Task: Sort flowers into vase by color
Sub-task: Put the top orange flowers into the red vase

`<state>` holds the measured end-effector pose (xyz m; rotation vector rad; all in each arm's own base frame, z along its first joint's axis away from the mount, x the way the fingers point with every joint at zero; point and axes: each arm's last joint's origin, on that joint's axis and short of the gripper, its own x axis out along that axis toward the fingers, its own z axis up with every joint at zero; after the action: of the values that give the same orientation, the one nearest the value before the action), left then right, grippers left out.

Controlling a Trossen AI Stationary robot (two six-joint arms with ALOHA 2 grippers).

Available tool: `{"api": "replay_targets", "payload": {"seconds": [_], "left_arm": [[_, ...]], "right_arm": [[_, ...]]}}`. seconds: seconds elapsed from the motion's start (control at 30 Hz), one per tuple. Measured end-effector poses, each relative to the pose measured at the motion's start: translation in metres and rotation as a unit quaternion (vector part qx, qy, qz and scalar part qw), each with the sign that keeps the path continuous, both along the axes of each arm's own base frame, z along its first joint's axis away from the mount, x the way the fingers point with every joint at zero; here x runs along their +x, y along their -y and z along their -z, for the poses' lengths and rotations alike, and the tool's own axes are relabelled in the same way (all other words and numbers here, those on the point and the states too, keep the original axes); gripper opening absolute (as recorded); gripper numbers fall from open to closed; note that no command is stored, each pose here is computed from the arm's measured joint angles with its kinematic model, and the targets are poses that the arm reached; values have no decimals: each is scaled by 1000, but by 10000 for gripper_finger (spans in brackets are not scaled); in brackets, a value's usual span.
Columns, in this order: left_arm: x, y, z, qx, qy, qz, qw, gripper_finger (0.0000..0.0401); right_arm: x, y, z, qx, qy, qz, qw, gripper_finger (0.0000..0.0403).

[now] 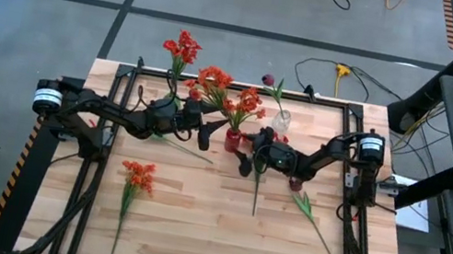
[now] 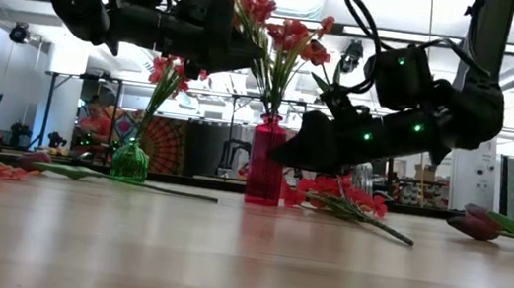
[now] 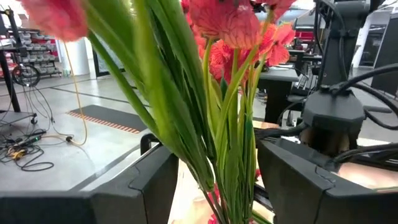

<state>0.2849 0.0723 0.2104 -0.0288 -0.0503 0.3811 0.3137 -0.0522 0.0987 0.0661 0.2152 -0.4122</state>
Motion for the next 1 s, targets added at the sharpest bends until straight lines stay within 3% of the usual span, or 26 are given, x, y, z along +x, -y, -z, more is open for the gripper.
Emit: {"api": "replay_targets", "payload": {"seconds": [1.0], "left_arm": [[0, 0, 3, -3, -14, 0, 1000, 201]], "right_arm": [[8, 9, -10, -25, 19, 4, 999, 304]]}}
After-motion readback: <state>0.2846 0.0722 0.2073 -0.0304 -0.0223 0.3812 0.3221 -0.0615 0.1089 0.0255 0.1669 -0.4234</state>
